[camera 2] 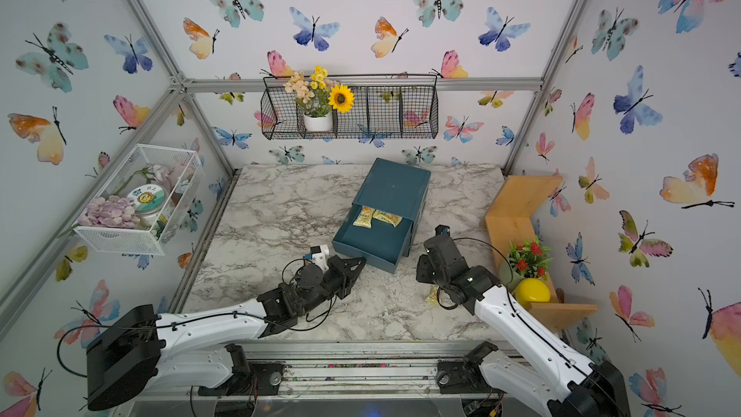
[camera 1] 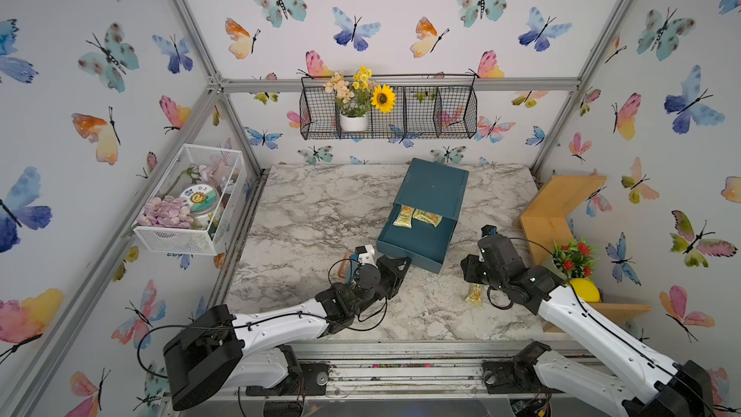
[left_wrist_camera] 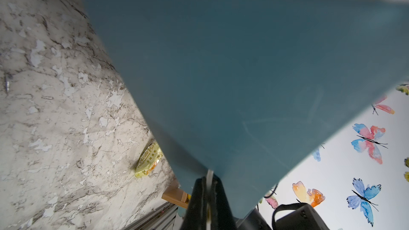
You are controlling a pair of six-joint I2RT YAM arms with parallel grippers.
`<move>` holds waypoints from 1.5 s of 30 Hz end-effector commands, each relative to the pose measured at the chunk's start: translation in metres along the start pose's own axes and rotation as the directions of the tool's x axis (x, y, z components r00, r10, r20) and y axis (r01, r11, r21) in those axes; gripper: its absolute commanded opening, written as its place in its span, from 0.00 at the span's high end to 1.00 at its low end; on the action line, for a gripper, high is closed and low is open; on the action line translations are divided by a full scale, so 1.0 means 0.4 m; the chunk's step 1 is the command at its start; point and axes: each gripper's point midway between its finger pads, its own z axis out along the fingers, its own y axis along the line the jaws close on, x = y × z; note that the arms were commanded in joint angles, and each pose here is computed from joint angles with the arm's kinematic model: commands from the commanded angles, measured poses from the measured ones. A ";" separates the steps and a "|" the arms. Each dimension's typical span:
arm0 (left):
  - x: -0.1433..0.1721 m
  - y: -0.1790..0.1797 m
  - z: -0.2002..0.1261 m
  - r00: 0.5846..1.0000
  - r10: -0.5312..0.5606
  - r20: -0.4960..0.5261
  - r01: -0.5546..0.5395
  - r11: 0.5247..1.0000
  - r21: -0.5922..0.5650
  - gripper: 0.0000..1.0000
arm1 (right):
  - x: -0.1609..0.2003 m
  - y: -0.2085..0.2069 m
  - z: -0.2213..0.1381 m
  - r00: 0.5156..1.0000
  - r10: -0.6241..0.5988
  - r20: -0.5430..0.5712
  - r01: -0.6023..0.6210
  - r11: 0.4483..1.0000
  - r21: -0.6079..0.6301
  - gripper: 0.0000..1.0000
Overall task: Take the cookies out of the drawer
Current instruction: Place the cookie at the center of the board.
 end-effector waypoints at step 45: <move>-0.006 0.013 0.016 1.000 0.004 -0.004 -0.004 0.999 -0.052 1.00 | -0.393 0.308 -0.155 0.962 -0.204 0.184 0.246 0.936 -0.251 0.49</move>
